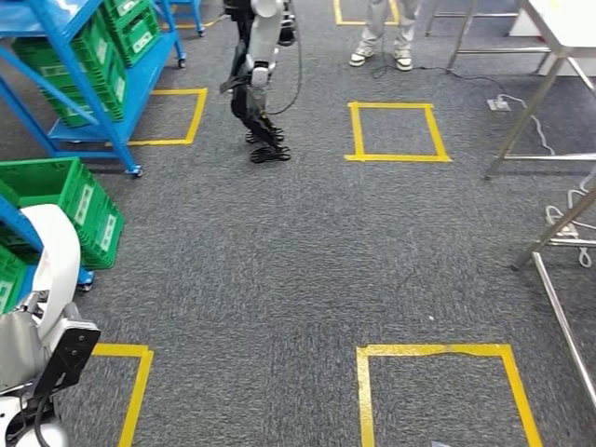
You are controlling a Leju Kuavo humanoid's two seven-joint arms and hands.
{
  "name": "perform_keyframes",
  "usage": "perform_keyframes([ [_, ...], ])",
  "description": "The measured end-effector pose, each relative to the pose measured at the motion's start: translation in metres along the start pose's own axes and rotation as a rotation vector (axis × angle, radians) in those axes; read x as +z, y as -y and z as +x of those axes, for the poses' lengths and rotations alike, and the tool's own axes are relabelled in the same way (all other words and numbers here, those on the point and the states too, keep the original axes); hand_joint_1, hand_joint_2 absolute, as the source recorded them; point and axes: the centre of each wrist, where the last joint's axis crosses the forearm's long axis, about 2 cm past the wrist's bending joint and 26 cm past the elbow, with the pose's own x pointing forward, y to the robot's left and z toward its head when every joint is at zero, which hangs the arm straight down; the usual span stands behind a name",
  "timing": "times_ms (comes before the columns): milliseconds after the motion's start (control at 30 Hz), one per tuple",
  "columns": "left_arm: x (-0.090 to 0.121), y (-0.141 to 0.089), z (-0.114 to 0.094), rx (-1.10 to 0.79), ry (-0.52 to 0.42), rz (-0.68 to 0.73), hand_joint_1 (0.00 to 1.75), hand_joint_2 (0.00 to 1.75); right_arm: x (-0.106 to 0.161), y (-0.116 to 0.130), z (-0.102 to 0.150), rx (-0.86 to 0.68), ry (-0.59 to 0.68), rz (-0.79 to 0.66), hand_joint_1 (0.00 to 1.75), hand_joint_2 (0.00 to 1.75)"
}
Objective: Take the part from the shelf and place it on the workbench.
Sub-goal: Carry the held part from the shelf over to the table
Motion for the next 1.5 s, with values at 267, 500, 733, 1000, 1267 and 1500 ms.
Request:
perform_keyframes([
  [267, 0.0, 0.0, 0.0004, -0.011, 0.014, 0.014, 1.75, 1.75, -0.0003, -0.0018, 0.0006, -0.003, 0.003, 0.002, 0.0, 1.75],
  [500, -0.0005, 0.0006, 0.0016, -0.006, 0.023, 0.026, 1.75, 1.75, 0.0005, -0.0024, -0.0009, -0.011, 0.002, -0.003, 0.0, 1.75],
  [733, 0.0, 0.0007, 0.0015, 0.001, 0.021, 0.029, 1.75, 1.75, 0.0007, -0.004, -0.0012, -0.019, 0.004, -0.003, 0.0, 1.75],
  [1000, -0.0003, 0.0005, 0.0016, -0.002, 0.027, 0.032, 1.75, 1.75, -0.0001, -0.0052, 0.0005, -0.023, 0.01, -0.006, 0.0, 1.75],
  [1267, 0.0002, -0.0002, 0.0006, -0.007, 0.029, 0.029, 1.75, 1.75, -0.0004, -0.0064, 0.0011, -0.025, 0.011, -0.003, 0.0, 1.75],
  [1500, -0.0001, -0.0001, 0.0009, -0.006, 0.029, 0.031, 1.75, 1.75, 0.0012, -0.0057, -0.002, -0.024, 0.005, -0.005, 0.0, 1.75],
])
